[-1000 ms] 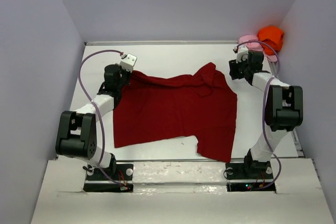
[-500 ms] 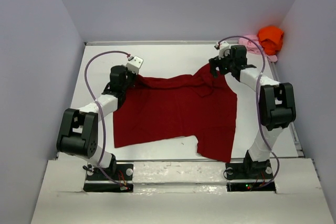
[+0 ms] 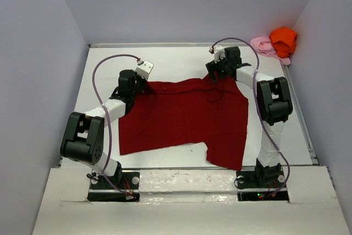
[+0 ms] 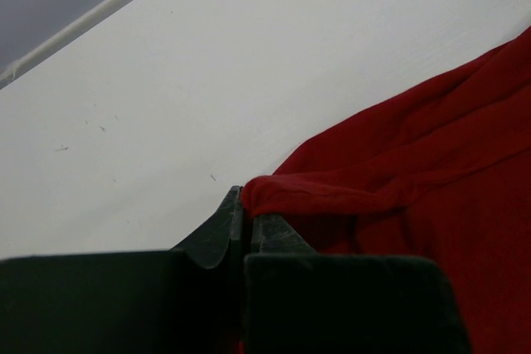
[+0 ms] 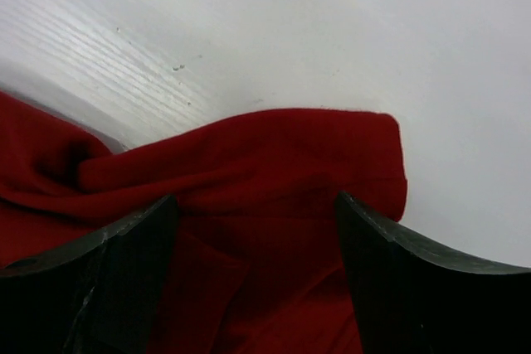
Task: Fold and stack the t-shirts
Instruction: Flatten the tshirt out
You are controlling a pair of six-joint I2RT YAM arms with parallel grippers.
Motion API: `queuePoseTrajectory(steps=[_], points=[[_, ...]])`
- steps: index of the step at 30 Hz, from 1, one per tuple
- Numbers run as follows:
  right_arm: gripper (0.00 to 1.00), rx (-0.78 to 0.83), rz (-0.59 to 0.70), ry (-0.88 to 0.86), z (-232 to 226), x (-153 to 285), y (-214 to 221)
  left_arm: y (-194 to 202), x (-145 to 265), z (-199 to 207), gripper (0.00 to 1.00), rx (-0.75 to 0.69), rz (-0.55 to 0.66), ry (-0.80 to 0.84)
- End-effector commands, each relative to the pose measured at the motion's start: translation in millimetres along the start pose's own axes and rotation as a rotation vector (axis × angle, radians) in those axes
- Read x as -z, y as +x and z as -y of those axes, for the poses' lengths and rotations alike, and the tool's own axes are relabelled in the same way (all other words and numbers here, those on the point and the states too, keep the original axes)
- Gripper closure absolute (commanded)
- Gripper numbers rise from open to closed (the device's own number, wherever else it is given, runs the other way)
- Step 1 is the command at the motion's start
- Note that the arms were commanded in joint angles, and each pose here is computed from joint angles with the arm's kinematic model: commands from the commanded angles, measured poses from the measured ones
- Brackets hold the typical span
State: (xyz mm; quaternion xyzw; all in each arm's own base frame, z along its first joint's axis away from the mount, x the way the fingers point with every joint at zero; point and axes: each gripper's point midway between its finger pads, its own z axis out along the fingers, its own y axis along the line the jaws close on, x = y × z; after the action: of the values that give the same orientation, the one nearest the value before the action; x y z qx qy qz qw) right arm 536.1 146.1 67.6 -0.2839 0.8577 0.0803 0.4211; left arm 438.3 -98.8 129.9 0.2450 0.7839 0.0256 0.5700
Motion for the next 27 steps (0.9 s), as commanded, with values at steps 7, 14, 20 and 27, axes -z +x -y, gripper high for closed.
queuePoseTrajectory(steps=[7,14,20,27], points=[[0.25,0.008,-0.031,0.013,-6,-5,5,-21,-2,-6,1.0,-0.018,0.058,-0.02],[0.78,0.012,-0.027,0.036,-2,1,2,-18,-3,-5,1.0,-0.02,0.046,-0.023],[1.0,0.015,-0.029,0.062,2,5,0,-17,-2,-8,1.0,-0.021,0.042,-0.033],[0.58,0.001,0.014,0.026,-7,25,-13,-15,-3,-7,1.0,-0.023,0.035,-0.031]])
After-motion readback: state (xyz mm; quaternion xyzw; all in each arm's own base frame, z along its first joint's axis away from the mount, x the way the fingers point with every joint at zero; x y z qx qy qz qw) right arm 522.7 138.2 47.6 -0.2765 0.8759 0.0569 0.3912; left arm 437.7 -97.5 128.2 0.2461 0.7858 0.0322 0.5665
